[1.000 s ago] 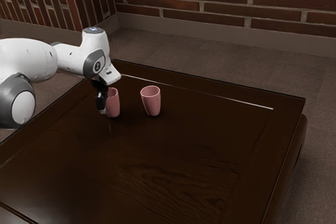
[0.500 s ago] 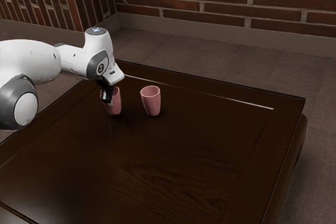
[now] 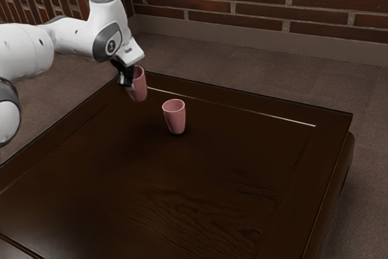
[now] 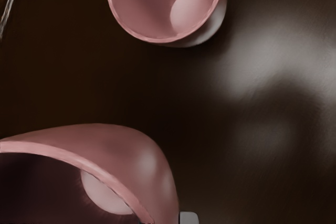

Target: Place the left cup onto the right cup

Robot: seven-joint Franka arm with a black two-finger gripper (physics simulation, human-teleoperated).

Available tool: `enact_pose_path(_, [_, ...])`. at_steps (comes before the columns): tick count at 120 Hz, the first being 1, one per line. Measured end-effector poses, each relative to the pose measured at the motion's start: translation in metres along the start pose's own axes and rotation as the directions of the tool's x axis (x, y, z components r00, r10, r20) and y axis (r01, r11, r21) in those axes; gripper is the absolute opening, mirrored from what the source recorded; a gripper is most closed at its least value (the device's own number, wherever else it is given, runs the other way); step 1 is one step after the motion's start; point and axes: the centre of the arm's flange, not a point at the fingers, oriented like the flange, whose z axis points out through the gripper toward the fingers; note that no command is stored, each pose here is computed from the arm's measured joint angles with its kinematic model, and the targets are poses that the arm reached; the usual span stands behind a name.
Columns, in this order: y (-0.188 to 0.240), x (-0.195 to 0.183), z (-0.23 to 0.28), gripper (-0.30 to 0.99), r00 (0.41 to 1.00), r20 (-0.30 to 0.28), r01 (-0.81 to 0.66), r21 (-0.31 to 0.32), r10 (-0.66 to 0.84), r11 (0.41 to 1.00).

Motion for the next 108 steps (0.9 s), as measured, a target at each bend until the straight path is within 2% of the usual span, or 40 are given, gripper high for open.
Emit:
enact_pose_path(33, [0.002,0.047,-0.025,-0.07,0.999,-0.021,-0.048,0.031,0.049,0.998])
enact_pose_path(70, [0.001,0.104,-0.016,-0.07,0.994,-0.025,-0.106,0.058,0.107,0.993])
enact_pose_path(108, [0.003,0.111,0.018,-0.07,0.994,-0.006,-0.11,0.025,0.11,0.994])
